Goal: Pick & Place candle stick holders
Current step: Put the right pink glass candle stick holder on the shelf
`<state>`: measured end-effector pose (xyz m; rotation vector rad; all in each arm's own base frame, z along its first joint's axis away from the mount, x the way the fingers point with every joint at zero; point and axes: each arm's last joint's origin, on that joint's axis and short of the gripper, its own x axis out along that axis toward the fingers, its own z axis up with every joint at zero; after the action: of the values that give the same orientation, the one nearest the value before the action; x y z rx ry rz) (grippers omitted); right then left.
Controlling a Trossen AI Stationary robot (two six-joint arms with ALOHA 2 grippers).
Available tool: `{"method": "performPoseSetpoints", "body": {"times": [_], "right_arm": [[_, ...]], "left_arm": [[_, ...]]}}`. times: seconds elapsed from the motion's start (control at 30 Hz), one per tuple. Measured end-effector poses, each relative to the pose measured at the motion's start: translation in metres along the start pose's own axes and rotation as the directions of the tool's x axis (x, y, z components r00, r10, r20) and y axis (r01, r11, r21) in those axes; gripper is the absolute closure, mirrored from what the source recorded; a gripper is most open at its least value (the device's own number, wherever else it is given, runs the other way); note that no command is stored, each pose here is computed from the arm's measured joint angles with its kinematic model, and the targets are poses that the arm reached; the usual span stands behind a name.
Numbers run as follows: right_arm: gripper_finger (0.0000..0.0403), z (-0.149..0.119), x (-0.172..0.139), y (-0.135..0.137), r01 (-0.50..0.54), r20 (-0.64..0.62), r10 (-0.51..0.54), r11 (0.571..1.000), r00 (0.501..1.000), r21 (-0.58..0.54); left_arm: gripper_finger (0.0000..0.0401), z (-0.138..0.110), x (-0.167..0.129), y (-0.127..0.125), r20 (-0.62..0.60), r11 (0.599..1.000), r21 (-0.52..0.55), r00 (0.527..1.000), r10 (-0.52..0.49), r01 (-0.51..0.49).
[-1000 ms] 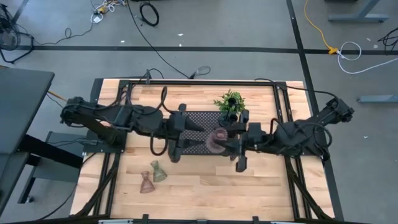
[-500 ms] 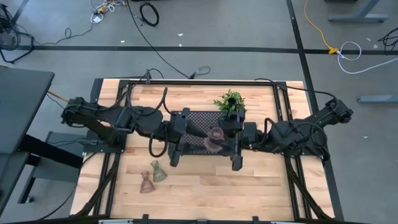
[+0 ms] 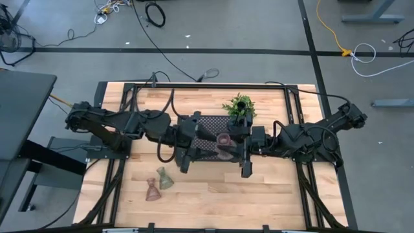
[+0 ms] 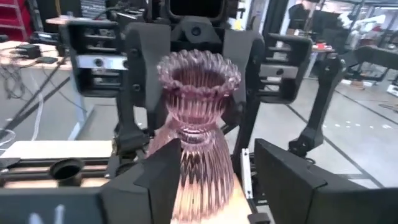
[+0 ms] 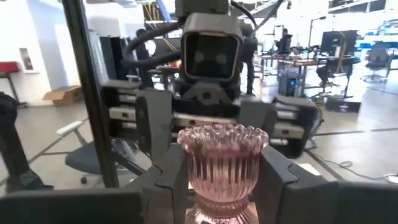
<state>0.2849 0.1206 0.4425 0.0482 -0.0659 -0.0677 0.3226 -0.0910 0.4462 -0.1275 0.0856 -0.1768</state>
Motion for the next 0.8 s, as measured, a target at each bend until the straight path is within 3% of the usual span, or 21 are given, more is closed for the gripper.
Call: {"method": "performPoseSetpoints", "body": {"times": [0.33, 0.8], "right_arm": [[0.0285, 0.0, 0.002, -0.001, -0.011, 0.006, 0.011, 1.0, 1.0, 0.005], [0.0285, 0.003, 0.005, -0.004, -0.062, 0.044, 0.061, 0.998, 0.997, 0.023]], "left_arm": [[0.0085, -0.006, 0.014, 0.002, 0.018, 0.998, -0.058, 1.0, 0.003, -0.002], [0.0071, -0.012, 0.035, 0.003, 0.091, 0.999, -0.035, 0.996, -0.014, 0.017]]}}
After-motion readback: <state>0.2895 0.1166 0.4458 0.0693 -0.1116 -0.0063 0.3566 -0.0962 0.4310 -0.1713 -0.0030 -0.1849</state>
